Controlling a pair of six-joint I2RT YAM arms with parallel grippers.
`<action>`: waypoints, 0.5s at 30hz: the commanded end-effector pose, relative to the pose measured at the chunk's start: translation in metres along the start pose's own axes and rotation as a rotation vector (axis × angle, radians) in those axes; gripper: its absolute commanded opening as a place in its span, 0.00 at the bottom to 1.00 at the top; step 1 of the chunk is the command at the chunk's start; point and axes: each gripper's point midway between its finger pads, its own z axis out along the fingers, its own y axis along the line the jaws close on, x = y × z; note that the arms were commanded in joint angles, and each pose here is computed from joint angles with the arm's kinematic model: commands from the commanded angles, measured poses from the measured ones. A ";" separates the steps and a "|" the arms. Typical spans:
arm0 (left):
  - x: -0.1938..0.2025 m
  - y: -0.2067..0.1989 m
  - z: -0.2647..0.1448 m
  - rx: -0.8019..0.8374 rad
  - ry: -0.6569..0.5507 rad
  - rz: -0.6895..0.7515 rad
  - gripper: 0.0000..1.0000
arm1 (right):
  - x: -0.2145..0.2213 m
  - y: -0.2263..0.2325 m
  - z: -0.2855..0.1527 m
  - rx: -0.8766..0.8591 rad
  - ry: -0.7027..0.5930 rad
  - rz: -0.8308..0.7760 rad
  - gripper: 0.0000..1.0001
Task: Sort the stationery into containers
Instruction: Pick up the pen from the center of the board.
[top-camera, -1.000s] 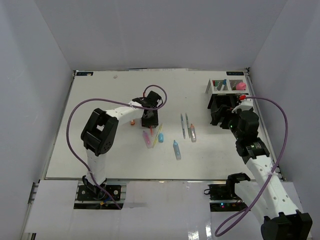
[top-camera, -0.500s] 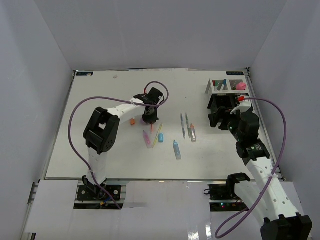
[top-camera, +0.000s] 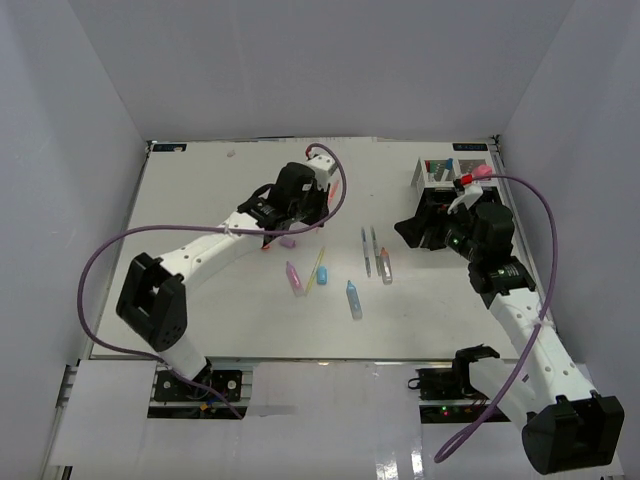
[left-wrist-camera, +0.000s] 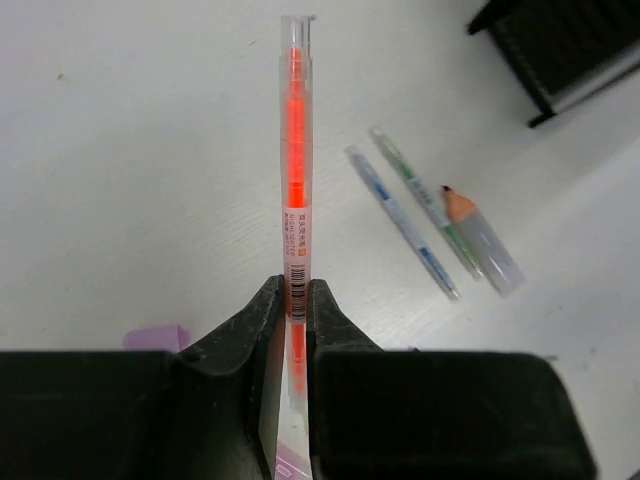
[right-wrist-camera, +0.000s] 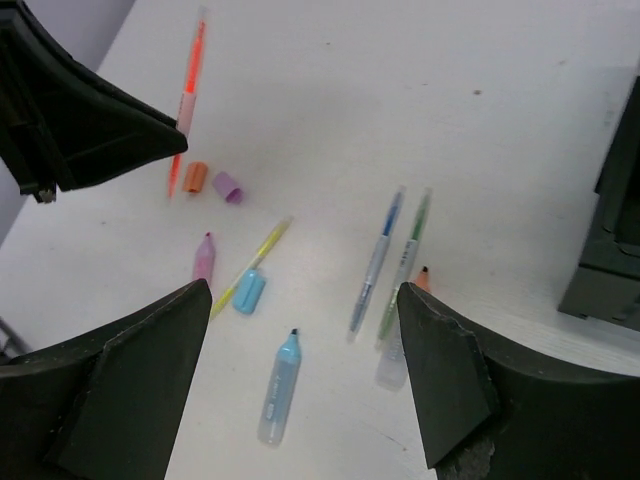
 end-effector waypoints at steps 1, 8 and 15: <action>-0.030 -0.042 -0.033 0.196 -0.174 0.195 0.17 | -0.034 0.044 0.004 -0.196 -0.024 0.001 0.82; -0.021 -0.066 -0.065 0.305 -0.246 0.357 0.18 | -0.049 0.074 0.023 -0.319 0.018 0.009 0.82; -0.010 -0.077 -0.075 0.356 -0.263 0.429 0.20 | -0.055 0.106 0.041 -0.398 0.050 0.012 0.81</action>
